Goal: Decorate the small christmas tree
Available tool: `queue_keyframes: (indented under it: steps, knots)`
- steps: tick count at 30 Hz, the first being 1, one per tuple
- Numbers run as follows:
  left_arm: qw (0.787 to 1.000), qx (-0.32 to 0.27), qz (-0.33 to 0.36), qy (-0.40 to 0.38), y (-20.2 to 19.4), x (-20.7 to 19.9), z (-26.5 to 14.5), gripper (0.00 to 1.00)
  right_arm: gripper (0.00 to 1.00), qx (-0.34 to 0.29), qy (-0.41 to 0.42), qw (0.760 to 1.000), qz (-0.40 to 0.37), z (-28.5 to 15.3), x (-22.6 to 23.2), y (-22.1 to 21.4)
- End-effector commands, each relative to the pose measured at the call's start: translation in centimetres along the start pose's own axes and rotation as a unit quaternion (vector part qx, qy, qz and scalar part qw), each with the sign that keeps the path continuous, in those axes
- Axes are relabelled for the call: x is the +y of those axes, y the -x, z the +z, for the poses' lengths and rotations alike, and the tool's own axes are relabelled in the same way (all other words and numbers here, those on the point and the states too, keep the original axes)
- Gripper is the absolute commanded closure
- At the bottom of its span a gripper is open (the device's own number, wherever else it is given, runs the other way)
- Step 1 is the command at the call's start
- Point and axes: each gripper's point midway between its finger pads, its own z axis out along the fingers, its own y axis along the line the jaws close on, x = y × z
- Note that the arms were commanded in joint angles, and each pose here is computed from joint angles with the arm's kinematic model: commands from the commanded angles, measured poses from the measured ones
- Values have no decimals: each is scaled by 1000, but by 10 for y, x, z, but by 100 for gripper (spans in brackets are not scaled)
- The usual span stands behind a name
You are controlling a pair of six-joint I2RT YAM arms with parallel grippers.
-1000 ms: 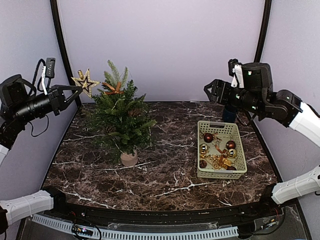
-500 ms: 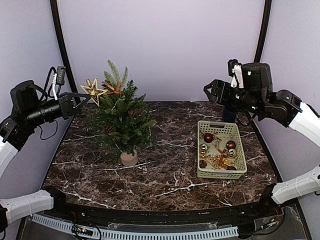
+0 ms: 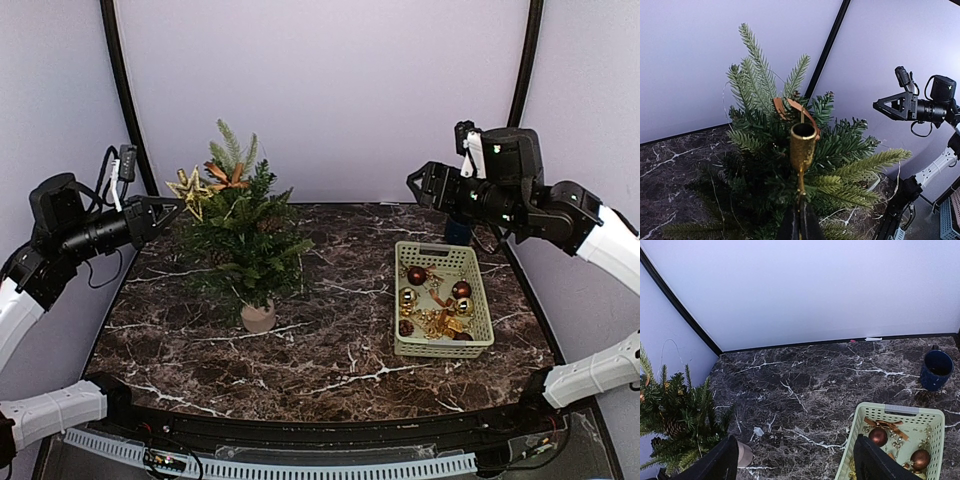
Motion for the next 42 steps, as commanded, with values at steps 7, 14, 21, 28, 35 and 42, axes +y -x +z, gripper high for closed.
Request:
queue_keyframes:
  steps: [7, 14, 21, 28, 35, 42]
  knots:
    - [1000, 3, 15, -25, -15, -1, 4, 100, 19, -5, 6, 1000, 10, 2, 2, 1]
    - [999, 16, 18, -22, -27, 5, 9, 100, 19, -1, 11, 1000, 10, 5, 4, -1]
    - [999, 22, 11, -24, -35, 10, 13, 100, 19, 3, 14, 1000, 10, 8, 6, -3]
    - [999, 35, 3, -24, -45, 14, 17, 100, 19, 7, 16, 1000, 10, 10, 7, -6]
    - [999, 42, 4, -17, -49, 17, 18, 100, 19, 8, 19, 1000, 11, 10, 8, -7]
    - [999, 32, 6, -10, -42, 14, 11, 100, 19, 6, 21, 1000, 12, 9, 8, -5]
